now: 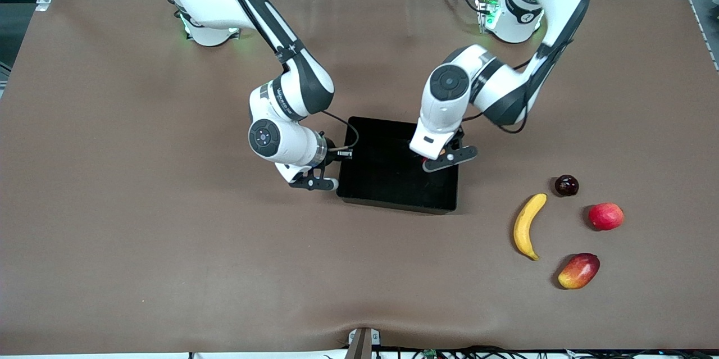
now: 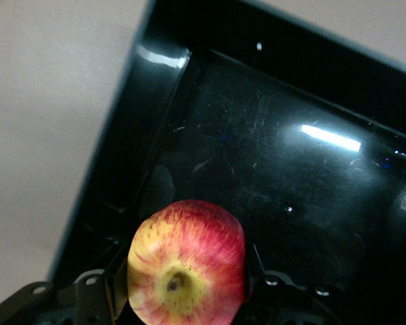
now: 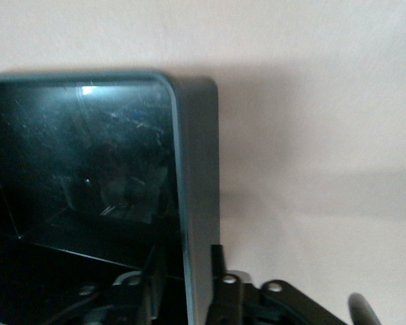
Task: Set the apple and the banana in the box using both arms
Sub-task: 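Carry the apple over the black box with the left gripper, then open the left gripper over the box while the right gripper withdraws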
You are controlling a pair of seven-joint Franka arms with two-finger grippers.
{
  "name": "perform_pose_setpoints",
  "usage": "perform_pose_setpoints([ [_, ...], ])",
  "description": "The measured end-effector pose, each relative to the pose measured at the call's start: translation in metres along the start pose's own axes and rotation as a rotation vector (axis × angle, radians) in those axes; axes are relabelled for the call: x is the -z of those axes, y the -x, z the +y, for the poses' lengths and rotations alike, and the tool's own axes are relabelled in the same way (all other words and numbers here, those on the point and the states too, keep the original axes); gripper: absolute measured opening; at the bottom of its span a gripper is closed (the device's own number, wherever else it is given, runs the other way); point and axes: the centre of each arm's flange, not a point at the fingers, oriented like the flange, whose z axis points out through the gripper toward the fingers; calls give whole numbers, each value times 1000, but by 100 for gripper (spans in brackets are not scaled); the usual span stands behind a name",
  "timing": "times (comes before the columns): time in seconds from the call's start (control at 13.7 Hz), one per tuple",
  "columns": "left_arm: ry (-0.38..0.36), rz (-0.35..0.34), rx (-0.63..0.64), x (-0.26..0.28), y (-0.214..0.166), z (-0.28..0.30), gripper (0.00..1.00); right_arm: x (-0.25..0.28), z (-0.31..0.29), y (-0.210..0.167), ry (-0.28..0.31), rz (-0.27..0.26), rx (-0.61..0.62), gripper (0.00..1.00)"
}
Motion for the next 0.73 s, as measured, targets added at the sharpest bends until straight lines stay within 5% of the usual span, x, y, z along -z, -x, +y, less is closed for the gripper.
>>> perform_pose_setpoints([
  [0.29,13,-10,15,-32,5,8,67,88,-4,-17,92,-60,53,81],
  [0.44,7,-26,5,-45,9,11,67,139,13,-32,113,-50,29,100],
  [0.73,-16,-35,-25,-66,13,13,67,213,53,-47,191,-34,-29,100],
])
